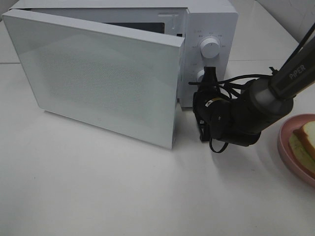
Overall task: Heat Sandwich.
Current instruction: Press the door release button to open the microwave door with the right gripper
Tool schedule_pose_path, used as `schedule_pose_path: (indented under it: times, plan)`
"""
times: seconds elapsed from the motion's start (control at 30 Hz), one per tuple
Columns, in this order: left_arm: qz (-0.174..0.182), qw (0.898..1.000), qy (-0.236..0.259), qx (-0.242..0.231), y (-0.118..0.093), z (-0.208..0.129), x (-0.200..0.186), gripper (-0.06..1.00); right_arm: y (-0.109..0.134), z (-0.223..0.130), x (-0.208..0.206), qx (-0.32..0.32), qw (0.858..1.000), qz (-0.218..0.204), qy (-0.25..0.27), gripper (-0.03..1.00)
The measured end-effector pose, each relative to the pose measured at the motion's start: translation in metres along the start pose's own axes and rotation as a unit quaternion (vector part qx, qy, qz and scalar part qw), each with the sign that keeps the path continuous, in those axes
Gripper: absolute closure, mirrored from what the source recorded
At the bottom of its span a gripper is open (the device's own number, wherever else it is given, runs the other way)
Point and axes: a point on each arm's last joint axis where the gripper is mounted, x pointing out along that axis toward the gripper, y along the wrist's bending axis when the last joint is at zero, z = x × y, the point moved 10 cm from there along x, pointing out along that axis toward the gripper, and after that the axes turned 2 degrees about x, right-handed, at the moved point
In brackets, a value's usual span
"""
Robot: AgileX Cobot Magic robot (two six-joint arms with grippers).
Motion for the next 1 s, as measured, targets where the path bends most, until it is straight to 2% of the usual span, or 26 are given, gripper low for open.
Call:
schedule_pose_path:
  times: [0.73,1.0]
  plan:
    - [0.000,1.000,0.000,0.000,0.0000,0.0000,0.0000,-0.02,-0.0020,-0.0012,0.0004,0.000,1.000,-0.008,-0.002,0.96]
    - [0.000,1.000,0.000,0.000,0.0000,0.0000,0.0000,-0.02,-0.0009,-0.0033,-0.0026,0.008,1.000,-0.026,0.004,0.96]
